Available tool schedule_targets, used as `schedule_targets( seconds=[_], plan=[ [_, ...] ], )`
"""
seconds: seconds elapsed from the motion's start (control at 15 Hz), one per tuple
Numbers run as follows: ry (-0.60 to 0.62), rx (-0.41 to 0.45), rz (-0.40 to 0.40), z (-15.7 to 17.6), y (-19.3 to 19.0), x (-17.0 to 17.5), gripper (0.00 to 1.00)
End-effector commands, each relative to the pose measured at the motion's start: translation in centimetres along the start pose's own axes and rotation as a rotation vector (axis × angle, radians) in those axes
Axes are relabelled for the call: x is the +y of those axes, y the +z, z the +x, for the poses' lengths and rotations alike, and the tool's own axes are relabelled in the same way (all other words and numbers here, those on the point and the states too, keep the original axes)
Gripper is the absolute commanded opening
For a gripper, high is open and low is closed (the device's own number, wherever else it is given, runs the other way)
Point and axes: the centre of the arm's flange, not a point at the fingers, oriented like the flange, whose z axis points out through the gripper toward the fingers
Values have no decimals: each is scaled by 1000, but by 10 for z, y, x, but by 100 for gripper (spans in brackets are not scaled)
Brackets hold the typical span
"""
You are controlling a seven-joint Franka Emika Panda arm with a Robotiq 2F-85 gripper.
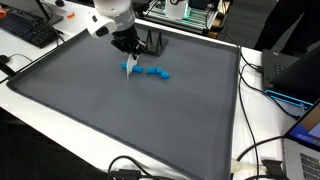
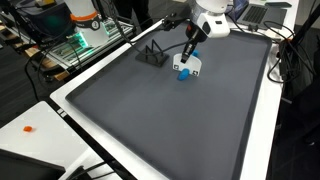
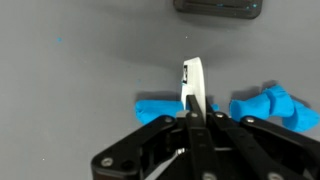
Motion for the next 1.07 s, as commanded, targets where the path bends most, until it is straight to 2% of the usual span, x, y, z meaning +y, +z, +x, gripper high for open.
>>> schedule_targets(
  seconds=[0.0, 0.33, 1.0],
  plan=[
    [7, -17, 57, -8, 28, -8, 1],
    [32, 0, 123, -14, 21, -14, 1],
    [55, 16, 123, -27, 6, -13, 1]
  ],
)
